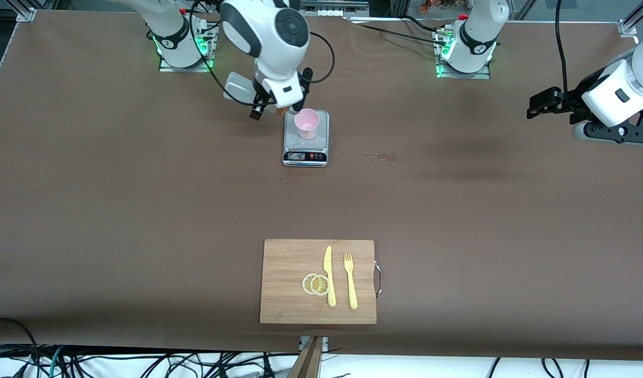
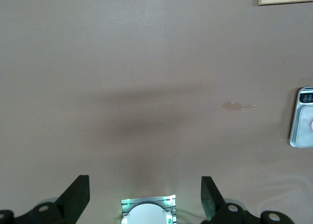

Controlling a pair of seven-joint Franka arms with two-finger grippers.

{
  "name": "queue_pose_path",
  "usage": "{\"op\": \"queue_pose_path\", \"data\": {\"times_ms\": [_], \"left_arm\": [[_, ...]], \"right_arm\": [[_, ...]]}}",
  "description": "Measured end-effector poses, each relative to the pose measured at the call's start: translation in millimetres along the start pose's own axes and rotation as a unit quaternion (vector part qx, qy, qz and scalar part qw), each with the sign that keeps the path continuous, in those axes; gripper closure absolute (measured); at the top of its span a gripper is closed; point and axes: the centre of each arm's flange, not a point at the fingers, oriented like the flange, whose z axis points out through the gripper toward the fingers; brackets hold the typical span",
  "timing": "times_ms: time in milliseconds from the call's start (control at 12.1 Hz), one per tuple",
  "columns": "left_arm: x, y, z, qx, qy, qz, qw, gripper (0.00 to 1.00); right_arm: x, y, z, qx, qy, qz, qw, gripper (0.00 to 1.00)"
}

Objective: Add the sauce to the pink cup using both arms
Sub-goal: 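Carry the bottle back and lower it onto the table with the right gripper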

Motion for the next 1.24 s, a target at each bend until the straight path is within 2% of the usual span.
{"op": "queue_pose_path", "data": {"times_ms": [248, 579, 744, 909, 1074, 1240], "left_arm": [[0, 0, 0, 0.000, 0.000, 0.000, 1.000, 0.00], [0, 0, 0, 0.000, 0.000, 0.000, 1.000, 0.00], [0, 0, 0, 0.000, 0.000, 0.000, 1.000, 0.00], [0, 0, 0, 0.000, 0.000, 0.000, 1.000, 0.00], [0, 0, 0, 0.000, 0.000, 0.000, 1.000, 0.00], [0, 0, 0, 0.000, 0.000, 0.000, 1.000, 0.00]], "right_arm": [[-69, 66, -19, 0.047, 0.065, -0.028, 0.996, 0.74], [-132, 132, -8, 0.099, 0.168, -0.068, 0.978, 0.73], [-147, 161, 10, 0.115, 0.234, -0.085, 0.962, 0.71], [-159, 197, 35, 0.130, 0.298, -0.100, 0.940, 0.71], [-173, 240, 62, 0.138, 0.359, -0.114, 0.916, 0.71], [-187, 281, 98, 0.139, 0.421, -0.137, 0.886, 0.68]]}}
